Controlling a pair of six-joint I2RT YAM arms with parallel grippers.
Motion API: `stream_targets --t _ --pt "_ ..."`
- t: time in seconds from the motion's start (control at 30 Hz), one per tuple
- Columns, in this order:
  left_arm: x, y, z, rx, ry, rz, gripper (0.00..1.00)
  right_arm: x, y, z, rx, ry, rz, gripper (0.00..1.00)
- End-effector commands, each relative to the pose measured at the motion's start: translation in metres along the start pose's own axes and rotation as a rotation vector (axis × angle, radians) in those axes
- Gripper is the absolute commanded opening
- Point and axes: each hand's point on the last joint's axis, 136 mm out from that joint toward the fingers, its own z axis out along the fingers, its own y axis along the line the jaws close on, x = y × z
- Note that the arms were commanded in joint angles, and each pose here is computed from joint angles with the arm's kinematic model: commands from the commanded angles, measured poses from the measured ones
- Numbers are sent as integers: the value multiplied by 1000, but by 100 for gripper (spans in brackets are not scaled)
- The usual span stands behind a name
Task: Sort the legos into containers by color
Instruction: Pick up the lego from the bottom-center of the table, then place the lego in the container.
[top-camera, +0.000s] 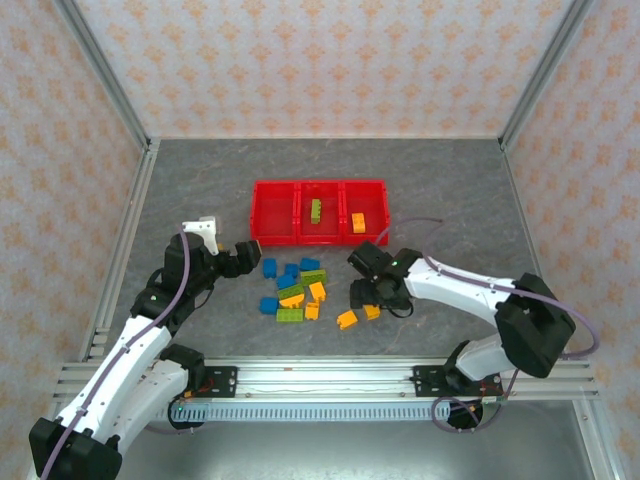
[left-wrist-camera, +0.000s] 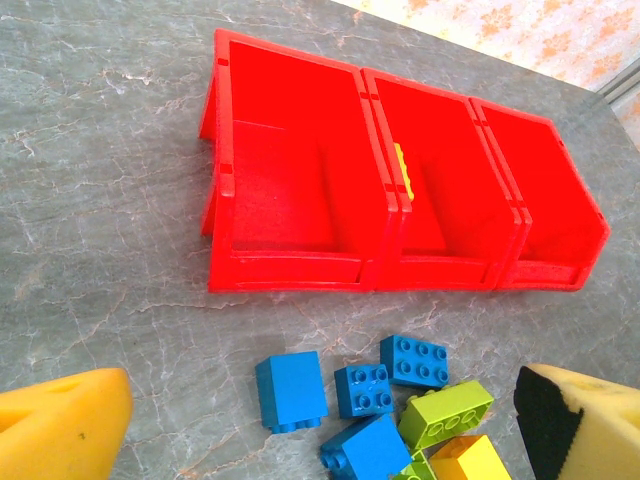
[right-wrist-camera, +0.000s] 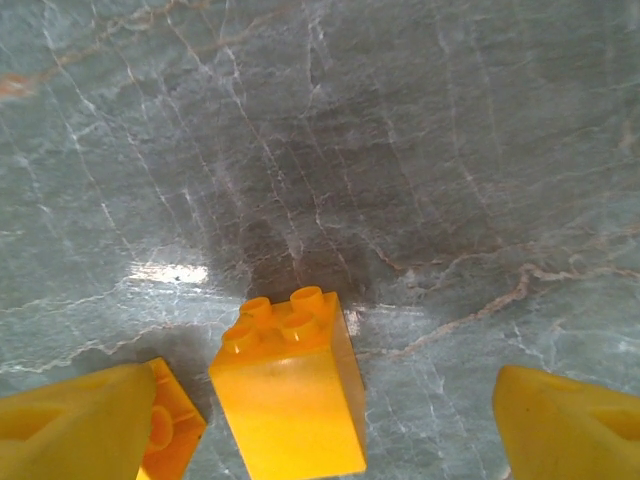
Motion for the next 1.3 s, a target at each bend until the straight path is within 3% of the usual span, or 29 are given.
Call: stream_targets --t 0.0,0.23,0.5,0.6,0.67,0.87,1.03,1.27 --pt "-4 -8 -2 37 -21 -2 99 2 3 11 6 20 -45 81" --pt "-4 -8 -2 38 -20 -1 99 4 -3 20 55 44 -67 67" --pt "-5 -8 -3 37 -26 0 99 7 -12 29 117 71 -79 44" --pt "-5 -8 -4 38 -27 1 99 2 -7 24 108 61 -77 34" --pt "-6 -9 -4 39 -28 1 99 -7 0 15 87 29 -74 33" --pt "-6 -9 -5 41 -33 0 99 -54 38 -39 -43 -146 -76 29" --pt "-7 -11 -6 47 -36 3 99 -113 48 -77 -3 -290 -103 25" --pt "-5 -12 -5 51 -31 9 99 -212 37 -88 55 -455 -60 25"
